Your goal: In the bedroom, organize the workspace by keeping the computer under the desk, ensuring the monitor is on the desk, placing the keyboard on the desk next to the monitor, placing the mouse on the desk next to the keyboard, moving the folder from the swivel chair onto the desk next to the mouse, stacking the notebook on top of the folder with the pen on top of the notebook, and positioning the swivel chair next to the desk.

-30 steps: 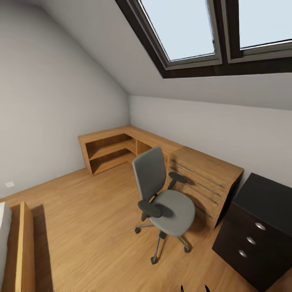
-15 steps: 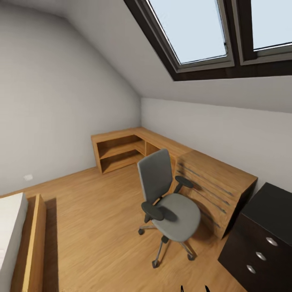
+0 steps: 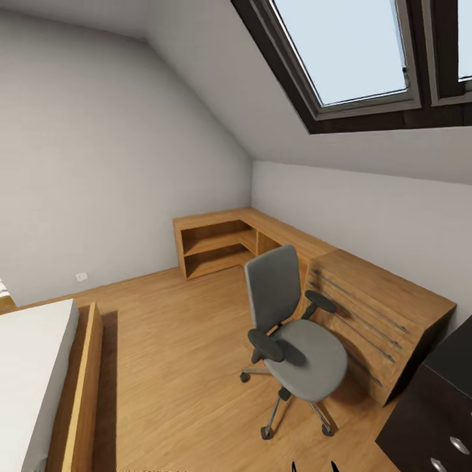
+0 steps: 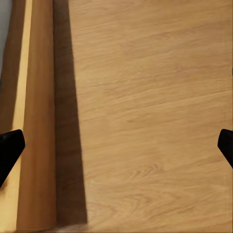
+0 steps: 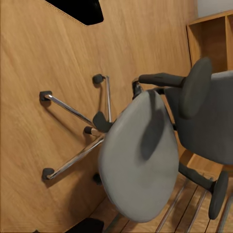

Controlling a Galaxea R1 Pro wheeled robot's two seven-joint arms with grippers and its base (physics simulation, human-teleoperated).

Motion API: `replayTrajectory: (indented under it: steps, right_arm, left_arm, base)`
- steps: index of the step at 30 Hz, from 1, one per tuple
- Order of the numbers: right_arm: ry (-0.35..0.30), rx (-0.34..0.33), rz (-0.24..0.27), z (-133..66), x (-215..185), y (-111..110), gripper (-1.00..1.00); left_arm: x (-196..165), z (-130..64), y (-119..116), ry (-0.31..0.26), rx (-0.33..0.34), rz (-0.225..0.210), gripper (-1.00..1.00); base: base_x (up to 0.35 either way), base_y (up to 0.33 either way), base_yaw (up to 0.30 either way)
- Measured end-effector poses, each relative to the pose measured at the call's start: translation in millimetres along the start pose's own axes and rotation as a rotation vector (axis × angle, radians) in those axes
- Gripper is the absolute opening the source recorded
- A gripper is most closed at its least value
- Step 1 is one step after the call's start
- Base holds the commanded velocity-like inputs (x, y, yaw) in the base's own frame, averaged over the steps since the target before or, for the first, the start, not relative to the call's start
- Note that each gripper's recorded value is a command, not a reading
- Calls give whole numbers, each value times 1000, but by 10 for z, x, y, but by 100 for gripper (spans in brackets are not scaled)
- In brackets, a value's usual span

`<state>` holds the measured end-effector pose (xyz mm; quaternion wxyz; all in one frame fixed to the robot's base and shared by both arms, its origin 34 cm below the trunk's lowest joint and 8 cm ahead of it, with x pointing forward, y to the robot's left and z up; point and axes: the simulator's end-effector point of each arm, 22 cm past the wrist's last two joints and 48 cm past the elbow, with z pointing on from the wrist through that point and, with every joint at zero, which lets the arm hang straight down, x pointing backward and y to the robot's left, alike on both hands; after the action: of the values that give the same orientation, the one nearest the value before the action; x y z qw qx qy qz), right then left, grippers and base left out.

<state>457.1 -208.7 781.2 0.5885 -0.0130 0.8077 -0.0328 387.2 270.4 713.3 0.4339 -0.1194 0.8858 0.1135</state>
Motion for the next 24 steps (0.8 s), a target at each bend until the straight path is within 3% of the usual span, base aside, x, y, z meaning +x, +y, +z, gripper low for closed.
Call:
replayTrajectory:
  steps: [13,24]
  right_arm:
    - [-7,0,0,7,-29,0,100]
    - [-14,0,0,11,-55,-1,100]
  left_arm:
    - [-28,3,-5,-7,1,-2,100]
    - [-51,3,-4,-12,0,-5,100]
  base:
    - [13,0,261]
    - [270,0,261]
